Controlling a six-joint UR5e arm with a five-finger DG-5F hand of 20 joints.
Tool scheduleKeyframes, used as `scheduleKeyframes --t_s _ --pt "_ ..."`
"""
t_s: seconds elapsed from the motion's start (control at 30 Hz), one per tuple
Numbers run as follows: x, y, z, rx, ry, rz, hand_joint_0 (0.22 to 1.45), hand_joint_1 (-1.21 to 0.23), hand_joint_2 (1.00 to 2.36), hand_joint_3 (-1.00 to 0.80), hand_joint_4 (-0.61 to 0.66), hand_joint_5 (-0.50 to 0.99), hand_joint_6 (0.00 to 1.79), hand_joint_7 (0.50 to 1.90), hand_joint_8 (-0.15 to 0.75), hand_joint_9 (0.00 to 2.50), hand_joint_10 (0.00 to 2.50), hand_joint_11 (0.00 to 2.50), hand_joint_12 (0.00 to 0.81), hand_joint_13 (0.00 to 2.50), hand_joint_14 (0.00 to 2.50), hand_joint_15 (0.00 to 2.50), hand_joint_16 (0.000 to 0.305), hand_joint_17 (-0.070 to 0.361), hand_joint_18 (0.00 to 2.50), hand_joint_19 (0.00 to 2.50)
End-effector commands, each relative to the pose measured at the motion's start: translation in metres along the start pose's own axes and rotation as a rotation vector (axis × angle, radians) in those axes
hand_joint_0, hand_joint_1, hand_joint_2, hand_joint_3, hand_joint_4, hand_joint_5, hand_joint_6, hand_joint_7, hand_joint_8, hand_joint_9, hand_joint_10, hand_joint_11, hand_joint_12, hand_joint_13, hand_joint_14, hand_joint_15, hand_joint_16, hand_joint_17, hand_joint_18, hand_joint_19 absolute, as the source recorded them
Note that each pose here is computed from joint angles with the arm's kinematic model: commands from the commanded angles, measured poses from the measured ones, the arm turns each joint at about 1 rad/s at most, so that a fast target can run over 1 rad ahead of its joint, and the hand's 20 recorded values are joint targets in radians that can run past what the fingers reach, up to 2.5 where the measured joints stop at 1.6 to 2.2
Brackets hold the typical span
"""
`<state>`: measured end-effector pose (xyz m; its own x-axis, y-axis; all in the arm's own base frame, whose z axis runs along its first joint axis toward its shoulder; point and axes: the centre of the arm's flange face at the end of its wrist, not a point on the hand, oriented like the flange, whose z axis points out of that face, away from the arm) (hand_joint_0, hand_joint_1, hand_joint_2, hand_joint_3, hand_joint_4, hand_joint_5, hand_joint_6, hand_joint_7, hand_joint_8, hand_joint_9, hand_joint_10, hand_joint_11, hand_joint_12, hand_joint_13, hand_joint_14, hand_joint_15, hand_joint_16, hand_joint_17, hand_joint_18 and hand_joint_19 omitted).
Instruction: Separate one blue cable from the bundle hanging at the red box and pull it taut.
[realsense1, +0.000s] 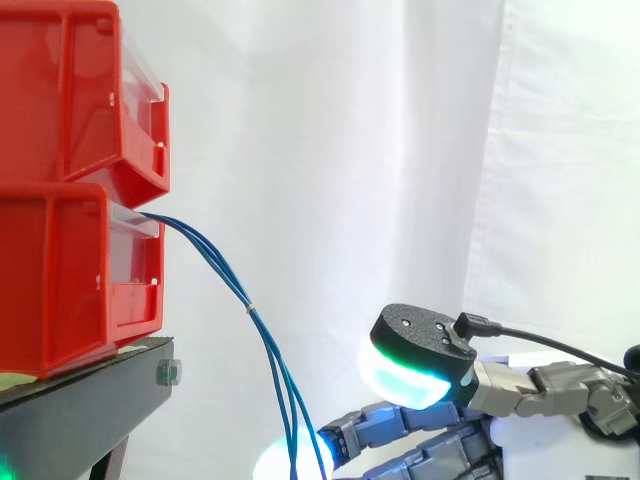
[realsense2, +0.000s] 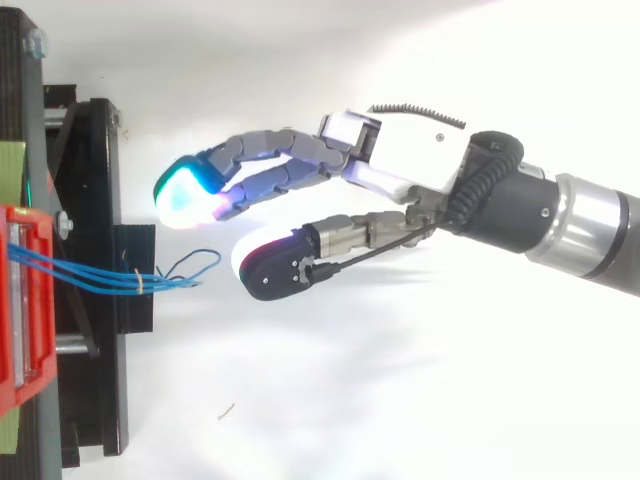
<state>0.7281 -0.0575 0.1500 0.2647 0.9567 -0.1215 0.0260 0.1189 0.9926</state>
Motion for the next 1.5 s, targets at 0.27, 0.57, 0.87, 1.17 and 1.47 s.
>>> scheduleKeyframes --t_s 0.27,0.57,0.87,1.17,1.47 --pt "0.006 -0.002 0.006 -0.052 0.067 0.039 0.57 -0.58 1.00 -0.50 0.21 -0.19 0.50 0.70 0.334 0.68 0.01 0.26 0.321 0.59 0.01 0.17 0.035 0.078 0.52 0.28" --pt "0.015 -0.009 0.027 -0.128 0.174 0.115 0.57 -0.58 1.00 -0.50 0.21 -0.19 0.50 0.70 0.335 0.69 0.01 0.25 0.322 0.59 0.01 0.18 0.035 0.078 0.52 0.27" --pt "0.014 -0.009 0.028 -0.133 0.176 0.127 0.58 -0.58 1.00 -0.50 0.22 -0.18 0.50 0.72 0.334 0.70 0.01 0.26 0.320 0.60 0.01 0.17 0.034 0.077 0.52 0.27" --pt "0.012 0.001 0.035 -0.179 0.169 0.140 0.60 -0.59 1.00 -0.48 0.23 -0.17 0.50 0.76 0.331 0.70 0.01 0.27 0.315 0.61 0.01 0.17 0.033 0.075 0.53 0.28" --pt "0.012 0.011 0.041 -0.206 0.193 0.126 0.62 -0.60 1.00 -0.45 0.24 -0.16 0.50 0.81 0.327 0.71 0.01 0.26 0.314 0.63 0.01 0.19 0.033 0.073 0.53 0.28"
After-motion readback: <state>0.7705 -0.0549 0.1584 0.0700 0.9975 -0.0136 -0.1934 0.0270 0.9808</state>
